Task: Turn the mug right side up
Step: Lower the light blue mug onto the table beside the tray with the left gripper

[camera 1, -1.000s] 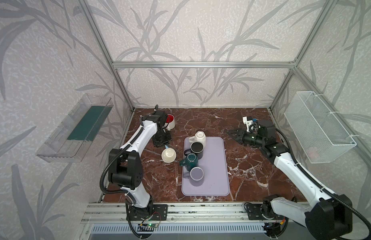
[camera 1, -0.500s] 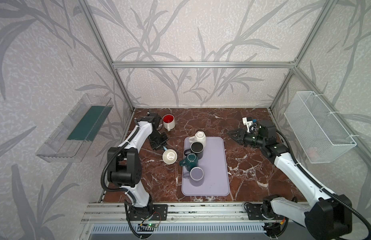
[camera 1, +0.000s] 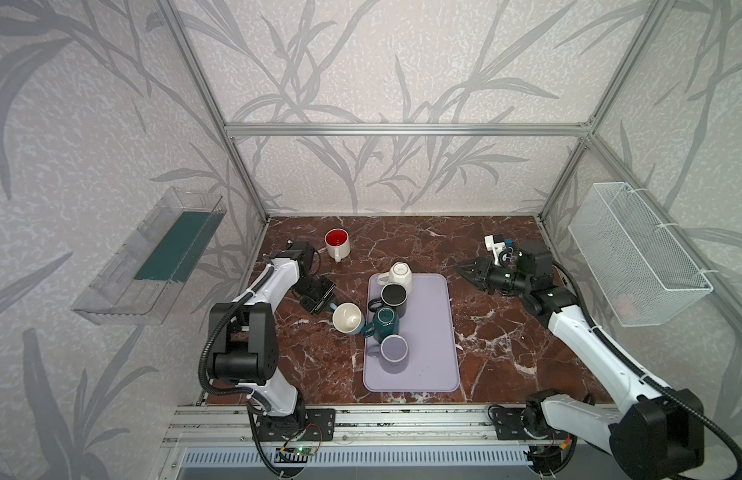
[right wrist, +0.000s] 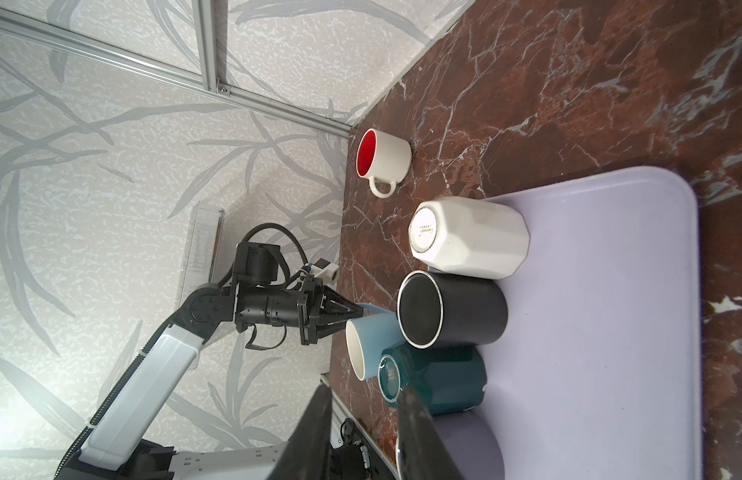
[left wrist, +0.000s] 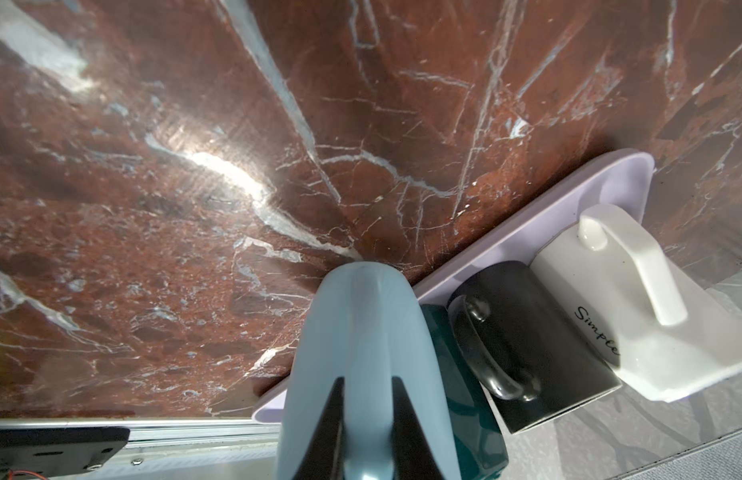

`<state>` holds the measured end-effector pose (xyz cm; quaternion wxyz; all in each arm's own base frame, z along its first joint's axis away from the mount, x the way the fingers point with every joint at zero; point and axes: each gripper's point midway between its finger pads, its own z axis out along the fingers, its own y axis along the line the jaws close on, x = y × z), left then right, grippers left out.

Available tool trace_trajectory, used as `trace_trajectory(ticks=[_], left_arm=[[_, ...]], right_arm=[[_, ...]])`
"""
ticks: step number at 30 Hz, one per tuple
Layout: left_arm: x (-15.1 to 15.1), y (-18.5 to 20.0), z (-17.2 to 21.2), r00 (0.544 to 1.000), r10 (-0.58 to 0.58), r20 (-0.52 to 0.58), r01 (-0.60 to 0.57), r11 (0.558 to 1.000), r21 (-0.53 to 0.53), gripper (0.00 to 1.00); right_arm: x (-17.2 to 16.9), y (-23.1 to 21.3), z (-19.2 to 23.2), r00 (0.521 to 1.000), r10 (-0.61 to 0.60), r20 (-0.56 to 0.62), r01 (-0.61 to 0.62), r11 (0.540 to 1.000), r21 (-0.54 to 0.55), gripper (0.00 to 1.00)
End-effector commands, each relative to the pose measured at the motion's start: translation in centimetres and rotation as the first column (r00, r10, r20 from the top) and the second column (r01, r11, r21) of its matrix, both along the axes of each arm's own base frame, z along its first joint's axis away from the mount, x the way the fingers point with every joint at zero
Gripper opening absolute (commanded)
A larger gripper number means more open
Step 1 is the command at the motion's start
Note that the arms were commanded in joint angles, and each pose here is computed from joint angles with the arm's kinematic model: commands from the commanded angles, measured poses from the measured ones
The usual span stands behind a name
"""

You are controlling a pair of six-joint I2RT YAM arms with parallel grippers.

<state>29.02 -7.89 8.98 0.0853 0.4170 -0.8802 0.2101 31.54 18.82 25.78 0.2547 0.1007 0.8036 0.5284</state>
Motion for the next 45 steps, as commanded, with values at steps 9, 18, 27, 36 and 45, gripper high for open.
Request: trace_trajectory(ticks=[9, 18, 27, 36, 45], left_arm=[[-1.7, 3.3, 0.1, 0.992, 0.117, -0.049, -0.112, 0.989, 0.100, 0.00], [-1.5, 3.8, 0.5, 0.990, 0.133, -0.049, -0.128, 0.987, 0.102, 0.00], [-0.9, 4.0, 0.8, 0.989, 0.143, -0.034, -0.139, 0.985, 0.105, 0.11], [-0.5, 3.8, 1.1, 0.990, 0.138, -0.020, -0.135, 0.987, 0.086, 0.24], [0.0, 3.7, 2.2, 0.993, 0.115, 0.016, -0.116, 0.991, 0.074, 0.31]], right_arm=[[-0.5, 0.1, 0.6, 1.000, 0.015, 0.024, -0.016, 1.000, 0.010, 0.30], [-0.2, 0.1, 0.7, 1.000, 0.014, 0.026, -0.014, 1.000, 0.009, 0.31], [-0.1, 0.0, 0.3, 1.000, 0.013, 0.023, -0.013, 1.000, 0.000, 0.32], [-0.1, 0.0, 0.1, 1.000, 0.012, 0.026, -0.012, 1.000, -0.018, 0.34], [-0.2, 0.0, 0.0, 1.000, 0.017, 0.027, -0.016, 1.000, -0.025, 0.36]])
